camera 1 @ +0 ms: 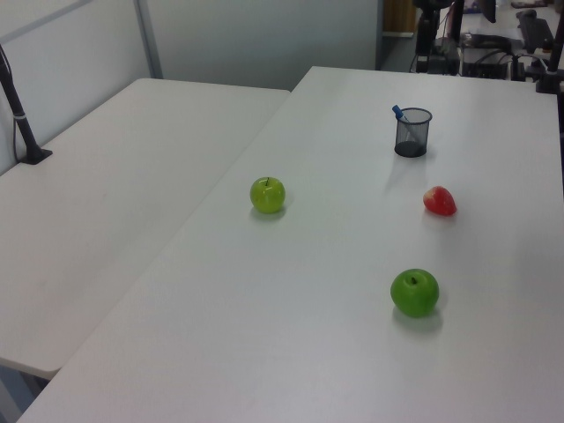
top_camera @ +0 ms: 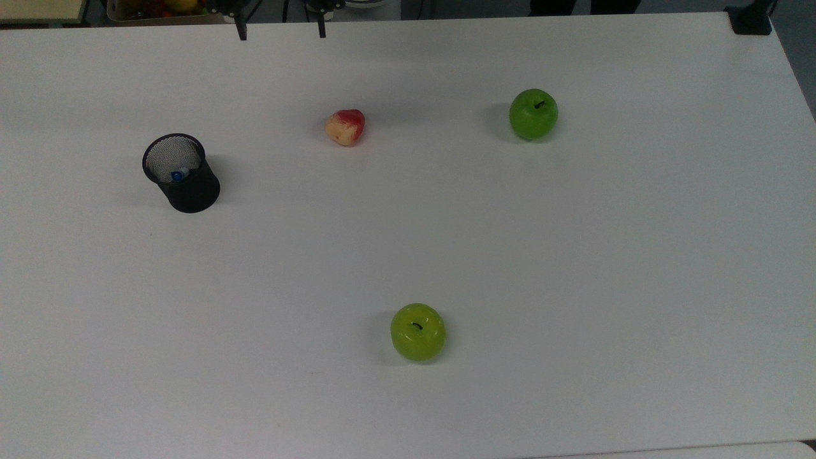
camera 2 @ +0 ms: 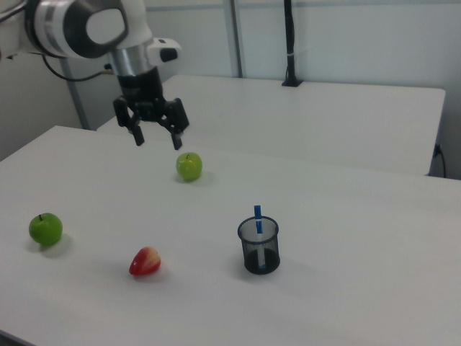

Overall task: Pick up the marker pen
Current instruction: 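Move the gripper over the black mesh pen cup, fingers open, then lower the gripper onto the blue marker and close on it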

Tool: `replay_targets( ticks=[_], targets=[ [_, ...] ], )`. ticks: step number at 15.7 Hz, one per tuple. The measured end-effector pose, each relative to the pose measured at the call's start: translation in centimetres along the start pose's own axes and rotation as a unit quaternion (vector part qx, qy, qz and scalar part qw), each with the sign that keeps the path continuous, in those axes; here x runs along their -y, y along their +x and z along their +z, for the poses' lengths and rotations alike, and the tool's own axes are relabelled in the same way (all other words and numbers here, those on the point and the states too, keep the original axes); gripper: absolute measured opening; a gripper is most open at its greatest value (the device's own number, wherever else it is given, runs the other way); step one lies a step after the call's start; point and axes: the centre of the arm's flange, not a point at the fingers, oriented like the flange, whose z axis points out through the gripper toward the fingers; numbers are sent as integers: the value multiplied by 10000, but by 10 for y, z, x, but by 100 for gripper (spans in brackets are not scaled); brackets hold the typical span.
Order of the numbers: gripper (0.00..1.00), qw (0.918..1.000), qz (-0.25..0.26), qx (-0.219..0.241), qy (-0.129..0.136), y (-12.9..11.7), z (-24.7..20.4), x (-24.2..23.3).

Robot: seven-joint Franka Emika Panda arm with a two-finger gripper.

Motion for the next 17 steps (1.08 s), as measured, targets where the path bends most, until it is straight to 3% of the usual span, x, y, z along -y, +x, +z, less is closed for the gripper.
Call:
replay_targets(
  ticks=[8, 17],
  targets=[
    [100, 9990, -321, -250, -169, 12, 42, -83],
    [100, 9985, -151, -396, -348, 40, 128, -136]
  ],
)
